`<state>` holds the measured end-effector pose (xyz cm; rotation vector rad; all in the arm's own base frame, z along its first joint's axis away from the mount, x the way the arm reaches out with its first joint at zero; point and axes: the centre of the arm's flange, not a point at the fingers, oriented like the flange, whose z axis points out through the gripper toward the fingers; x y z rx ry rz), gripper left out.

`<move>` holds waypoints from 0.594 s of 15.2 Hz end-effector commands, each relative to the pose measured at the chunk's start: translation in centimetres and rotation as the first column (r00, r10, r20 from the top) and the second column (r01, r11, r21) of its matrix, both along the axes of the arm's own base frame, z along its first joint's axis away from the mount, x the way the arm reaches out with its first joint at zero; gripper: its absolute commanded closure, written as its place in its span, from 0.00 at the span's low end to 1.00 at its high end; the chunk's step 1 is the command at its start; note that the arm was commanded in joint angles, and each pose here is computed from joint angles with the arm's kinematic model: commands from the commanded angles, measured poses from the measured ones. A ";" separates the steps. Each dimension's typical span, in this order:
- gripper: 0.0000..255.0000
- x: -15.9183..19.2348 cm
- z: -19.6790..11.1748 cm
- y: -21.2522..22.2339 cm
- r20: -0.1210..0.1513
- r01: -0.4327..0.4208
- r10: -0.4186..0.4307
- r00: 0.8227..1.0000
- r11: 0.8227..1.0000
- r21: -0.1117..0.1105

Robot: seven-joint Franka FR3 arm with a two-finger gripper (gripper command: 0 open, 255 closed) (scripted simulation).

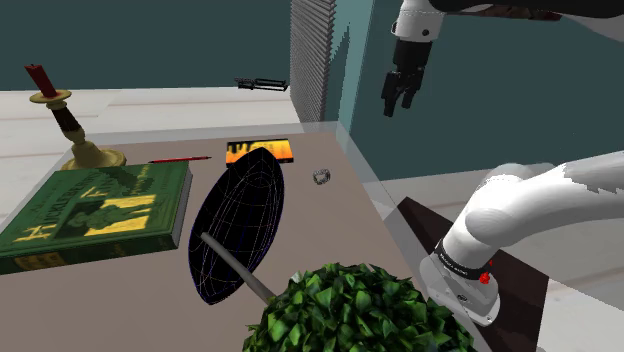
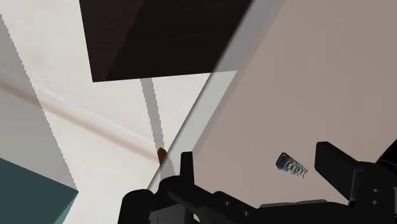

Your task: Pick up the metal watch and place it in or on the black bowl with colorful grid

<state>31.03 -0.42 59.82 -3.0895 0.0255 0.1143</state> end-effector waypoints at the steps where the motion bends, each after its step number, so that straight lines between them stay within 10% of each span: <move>1: 0.00 0.0 0.0 0.0 0.000 0.000 0.000 1.000 1.000 0.000; 9: 0.00 4.6 -7.3 6.2 0.014 0.064 -0.064 0.998 0.998 -0.026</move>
